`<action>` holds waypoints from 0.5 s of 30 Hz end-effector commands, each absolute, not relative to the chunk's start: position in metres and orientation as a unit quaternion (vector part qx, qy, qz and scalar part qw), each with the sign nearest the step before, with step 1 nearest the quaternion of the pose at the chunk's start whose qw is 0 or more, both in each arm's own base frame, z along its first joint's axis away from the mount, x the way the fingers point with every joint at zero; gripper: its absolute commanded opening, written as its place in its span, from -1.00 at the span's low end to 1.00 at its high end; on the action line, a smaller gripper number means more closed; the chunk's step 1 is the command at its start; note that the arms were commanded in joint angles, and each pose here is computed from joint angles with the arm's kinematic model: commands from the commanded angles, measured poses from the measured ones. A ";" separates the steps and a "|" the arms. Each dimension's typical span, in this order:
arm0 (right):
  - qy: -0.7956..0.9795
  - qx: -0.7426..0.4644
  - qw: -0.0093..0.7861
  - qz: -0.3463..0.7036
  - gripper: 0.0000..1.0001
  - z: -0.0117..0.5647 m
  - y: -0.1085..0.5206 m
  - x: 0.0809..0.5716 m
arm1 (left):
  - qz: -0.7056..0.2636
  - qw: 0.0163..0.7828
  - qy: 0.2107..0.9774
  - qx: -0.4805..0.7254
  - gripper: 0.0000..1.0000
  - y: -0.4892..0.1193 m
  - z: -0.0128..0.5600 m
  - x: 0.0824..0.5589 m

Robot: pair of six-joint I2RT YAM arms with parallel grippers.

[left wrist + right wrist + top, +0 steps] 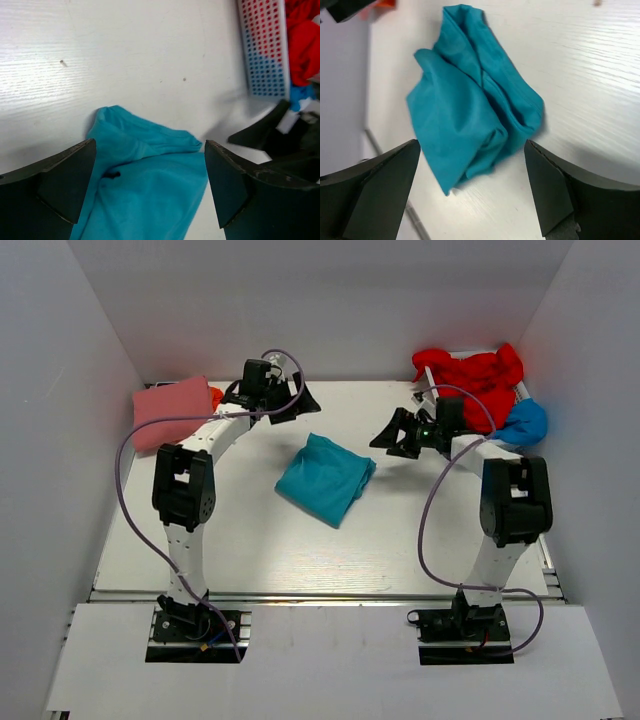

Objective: Fold and stack the t-shirts
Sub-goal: Fold the long partially folded tshirt into a neat square, then smooth out wrinkles on the folded tshirt

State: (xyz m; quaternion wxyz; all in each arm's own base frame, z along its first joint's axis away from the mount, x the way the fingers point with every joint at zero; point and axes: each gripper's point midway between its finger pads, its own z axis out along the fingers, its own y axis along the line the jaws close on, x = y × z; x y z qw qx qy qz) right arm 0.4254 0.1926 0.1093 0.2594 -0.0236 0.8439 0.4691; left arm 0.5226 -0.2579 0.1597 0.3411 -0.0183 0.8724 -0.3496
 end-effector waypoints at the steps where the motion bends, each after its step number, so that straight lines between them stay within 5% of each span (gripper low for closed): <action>1: 0.883 -0.064 0.321 0.337 0.81 0.116 0.163 0.417 | -0.336 0.391 0.855 0.050 0.99 -0.261 0.192 0.501; 10: 0.849 -0.203 0.350 0.339 0.81 0.114 0.184 0.390 | -0.287 0.457 0.797 0.273 0.96 -0.253 0.161 0.473; 15: 0.845 -0.219 0.343 0.346 0.81 0.104 0.198 0.400 | -0.280 0.441 0.793 0.313 0.60 -0.259 0.136 0.486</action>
